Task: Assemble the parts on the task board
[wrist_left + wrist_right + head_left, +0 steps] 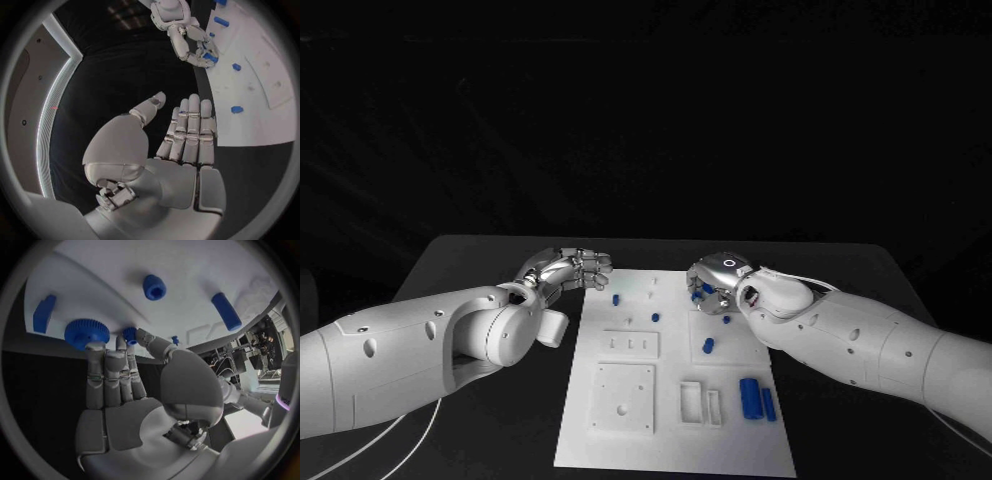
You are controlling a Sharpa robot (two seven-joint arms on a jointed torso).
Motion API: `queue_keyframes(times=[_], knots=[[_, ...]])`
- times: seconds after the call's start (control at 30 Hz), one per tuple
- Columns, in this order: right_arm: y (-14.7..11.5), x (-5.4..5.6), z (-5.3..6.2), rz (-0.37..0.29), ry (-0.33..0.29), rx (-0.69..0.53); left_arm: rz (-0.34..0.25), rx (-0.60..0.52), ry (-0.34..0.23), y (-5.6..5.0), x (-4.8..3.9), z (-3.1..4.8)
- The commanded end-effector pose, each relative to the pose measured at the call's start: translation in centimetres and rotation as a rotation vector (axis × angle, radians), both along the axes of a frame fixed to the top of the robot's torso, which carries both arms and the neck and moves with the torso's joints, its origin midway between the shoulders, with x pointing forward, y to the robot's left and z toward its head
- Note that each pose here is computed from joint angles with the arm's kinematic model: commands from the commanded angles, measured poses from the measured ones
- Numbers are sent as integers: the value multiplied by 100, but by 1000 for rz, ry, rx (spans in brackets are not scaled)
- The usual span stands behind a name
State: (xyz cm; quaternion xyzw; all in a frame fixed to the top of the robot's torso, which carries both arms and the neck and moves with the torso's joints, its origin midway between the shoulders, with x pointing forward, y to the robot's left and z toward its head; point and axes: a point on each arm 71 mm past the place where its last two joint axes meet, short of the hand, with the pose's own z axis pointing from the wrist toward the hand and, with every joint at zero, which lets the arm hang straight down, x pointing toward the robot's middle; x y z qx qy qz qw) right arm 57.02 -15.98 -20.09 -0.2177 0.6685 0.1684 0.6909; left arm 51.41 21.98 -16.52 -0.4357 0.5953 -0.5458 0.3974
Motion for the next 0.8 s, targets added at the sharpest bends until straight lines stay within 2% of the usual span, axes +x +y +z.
queue_keyframes(times=[0.03,0.2,0.47,0.8], knots=[[14,-17,46,-7,-74,11,-14,-11,-4,-23,-2,14],[44,-63,105,-3,-129,41,-13,-11,-4,-21,-5,14],[160,-93,267,5,-214,81,-13,-11,-5,-38,-1,15],[404,-74,312,33,-246,95,-10,-9,-8,-51,11,15]])
